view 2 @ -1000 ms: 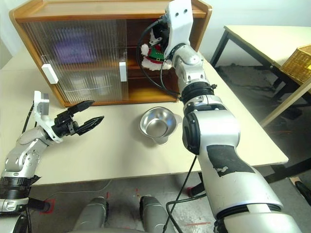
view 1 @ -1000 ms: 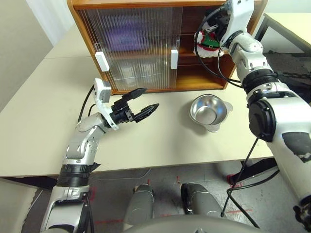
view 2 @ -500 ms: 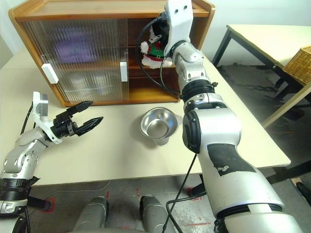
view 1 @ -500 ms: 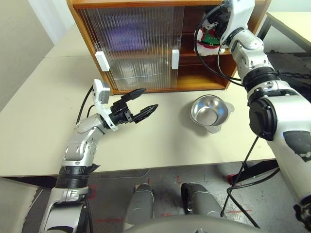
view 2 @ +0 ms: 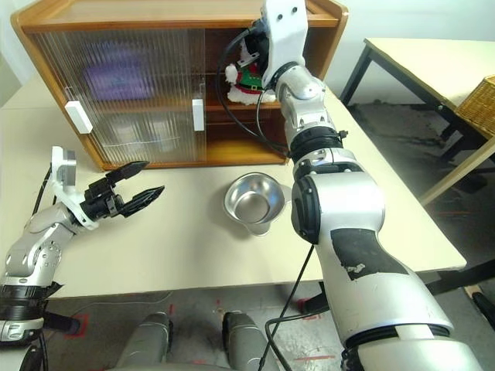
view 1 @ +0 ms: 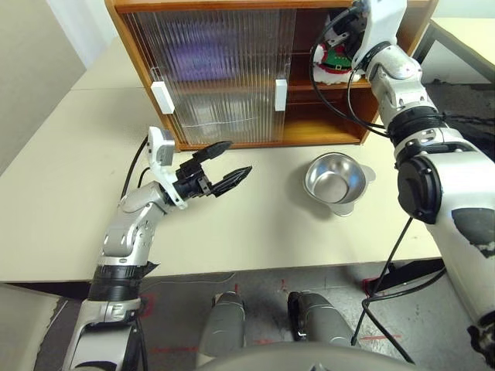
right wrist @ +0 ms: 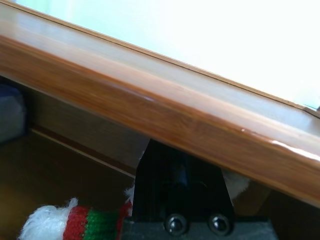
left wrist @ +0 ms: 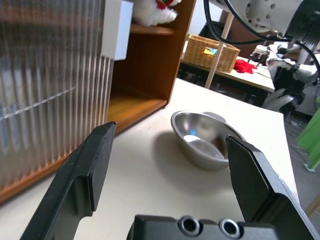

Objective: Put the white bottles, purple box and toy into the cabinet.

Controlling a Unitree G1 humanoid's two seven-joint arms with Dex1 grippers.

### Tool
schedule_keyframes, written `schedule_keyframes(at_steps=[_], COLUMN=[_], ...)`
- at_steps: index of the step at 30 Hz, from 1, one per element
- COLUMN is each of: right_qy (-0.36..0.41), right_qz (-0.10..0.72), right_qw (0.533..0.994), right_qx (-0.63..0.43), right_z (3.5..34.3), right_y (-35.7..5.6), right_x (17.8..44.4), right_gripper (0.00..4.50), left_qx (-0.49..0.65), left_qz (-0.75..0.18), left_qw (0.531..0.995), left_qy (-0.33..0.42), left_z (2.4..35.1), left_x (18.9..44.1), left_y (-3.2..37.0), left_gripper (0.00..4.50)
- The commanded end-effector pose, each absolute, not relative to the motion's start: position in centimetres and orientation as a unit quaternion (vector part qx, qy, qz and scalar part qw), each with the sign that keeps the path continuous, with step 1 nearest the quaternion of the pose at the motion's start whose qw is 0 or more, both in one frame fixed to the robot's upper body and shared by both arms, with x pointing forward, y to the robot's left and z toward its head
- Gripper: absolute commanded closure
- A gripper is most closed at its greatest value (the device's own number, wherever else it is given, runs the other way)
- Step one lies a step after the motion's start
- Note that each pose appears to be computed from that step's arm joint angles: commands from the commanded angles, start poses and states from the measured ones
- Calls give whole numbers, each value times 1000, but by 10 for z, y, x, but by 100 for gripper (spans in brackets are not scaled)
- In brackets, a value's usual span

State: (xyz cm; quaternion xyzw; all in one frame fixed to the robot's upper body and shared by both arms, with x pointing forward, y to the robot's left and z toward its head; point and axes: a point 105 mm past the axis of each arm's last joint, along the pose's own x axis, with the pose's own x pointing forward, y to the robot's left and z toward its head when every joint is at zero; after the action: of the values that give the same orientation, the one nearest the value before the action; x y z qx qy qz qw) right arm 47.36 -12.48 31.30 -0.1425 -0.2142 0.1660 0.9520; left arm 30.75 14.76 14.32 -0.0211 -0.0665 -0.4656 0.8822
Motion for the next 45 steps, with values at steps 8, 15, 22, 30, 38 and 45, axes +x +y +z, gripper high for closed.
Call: schedule_keyframes(at_steps=[8,15,22,30,38,45], right_qy=[-199,-196,-184,-178,-171,-175], right_qz=[139,117,96,89,86,85], right_qw=[958,958,952,950,951,951], right_qx=[-151,-173,-224,-239,-244,-241], right_z=[305,305,296,290,287,290], right_y=[-128,-133,-139,-143,-147,-151], right_x=[478,479,481,481,482,481], right_gripper=[450,450,450,450,218,4], left_qx=[-17,-17,-17,-16,-17,-19], left_qz=[-443,-438,-436,-438,-443,-448], left_qw=[894,897,897,897,894,891], left_qy=[-65,-66,-66,-67,-68,-68], left_z=[144,145,146,147,146,146], left_x=[296,296,296,298,299,300], left_y=[156,157,158,157,155,152], left_gripper=[0,0,0,0,0,0])
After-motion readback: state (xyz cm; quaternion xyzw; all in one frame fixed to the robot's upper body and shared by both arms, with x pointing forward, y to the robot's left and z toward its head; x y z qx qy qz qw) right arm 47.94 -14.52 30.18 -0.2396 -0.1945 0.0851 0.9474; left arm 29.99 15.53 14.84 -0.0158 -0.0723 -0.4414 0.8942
